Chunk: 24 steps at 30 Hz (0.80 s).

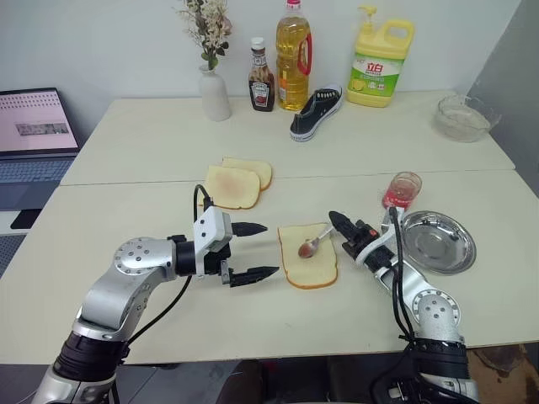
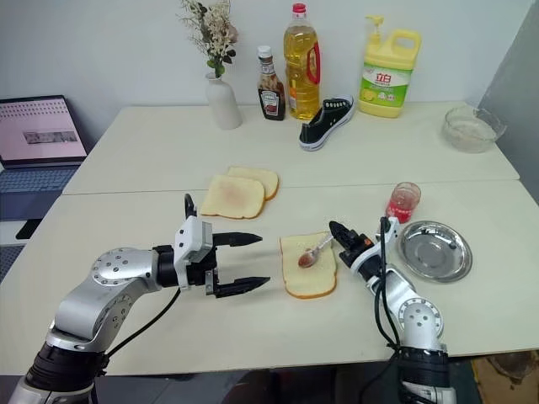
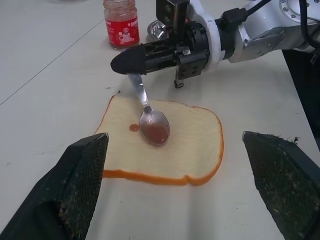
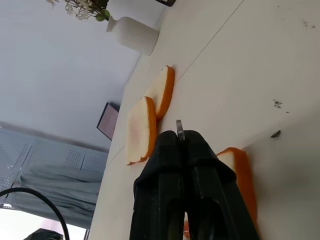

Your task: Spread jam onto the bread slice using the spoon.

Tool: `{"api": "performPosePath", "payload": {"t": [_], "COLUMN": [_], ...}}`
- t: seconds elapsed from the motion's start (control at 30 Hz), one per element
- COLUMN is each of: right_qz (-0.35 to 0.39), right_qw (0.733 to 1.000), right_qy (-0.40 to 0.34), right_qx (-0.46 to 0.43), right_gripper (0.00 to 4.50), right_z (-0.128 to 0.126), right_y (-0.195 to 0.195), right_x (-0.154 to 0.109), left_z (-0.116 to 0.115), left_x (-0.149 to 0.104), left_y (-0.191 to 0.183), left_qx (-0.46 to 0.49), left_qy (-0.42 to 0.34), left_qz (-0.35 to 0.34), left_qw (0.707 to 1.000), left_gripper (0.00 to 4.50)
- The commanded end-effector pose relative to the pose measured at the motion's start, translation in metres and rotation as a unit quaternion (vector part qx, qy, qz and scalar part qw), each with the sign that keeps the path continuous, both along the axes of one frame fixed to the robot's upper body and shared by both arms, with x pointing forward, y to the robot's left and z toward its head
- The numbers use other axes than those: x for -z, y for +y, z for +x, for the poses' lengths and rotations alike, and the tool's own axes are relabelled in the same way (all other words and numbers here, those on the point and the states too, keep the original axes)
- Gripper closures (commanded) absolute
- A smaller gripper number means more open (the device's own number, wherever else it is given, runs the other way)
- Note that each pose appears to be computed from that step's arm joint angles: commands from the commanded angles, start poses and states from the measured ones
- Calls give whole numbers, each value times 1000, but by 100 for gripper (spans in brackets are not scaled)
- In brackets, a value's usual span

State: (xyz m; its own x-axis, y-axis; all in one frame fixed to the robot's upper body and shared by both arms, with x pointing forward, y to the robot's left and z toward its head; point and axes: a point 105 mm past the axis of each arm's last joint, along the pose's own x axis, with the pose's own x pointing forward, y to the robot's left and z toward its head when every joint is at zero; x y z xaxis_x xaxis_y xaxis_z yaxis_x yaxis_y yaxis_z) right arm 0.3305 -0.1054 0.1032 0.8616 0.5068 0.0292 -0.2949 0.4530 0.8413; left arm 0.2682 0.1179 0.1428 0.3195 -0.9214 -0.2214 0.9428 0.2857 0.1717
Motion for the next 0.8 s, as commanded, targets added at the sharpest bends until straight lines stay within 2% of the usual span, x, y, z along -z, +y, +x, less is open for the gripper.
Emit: {"api": "performPosePath", "payload": {"t": [0.03, 0.37, 0.8], "right_qz": [-6, -16, -17], "right_qw": [1000, 999, 1000], "right_qy": [-23, -26, -18], "right_qx": [10, 17, -1], "right_gripper": [447, 447, 447], "right_z": [4, 1, -19], "right_y": [-7, -18, -23], "right_x": [-8, -7, -5], "left_z": [-4, -3, -2], "left_x": [-8, -2, -2], "left_y": [-5, -3, -5], "left_qx": [10, 11, 19], "left_qy": [-16, -14, -13], "left_qz": [-7, -8, -8], "left_qw": [1000, 1000, 1000], "left_gripper": [0, 0, 0]}}
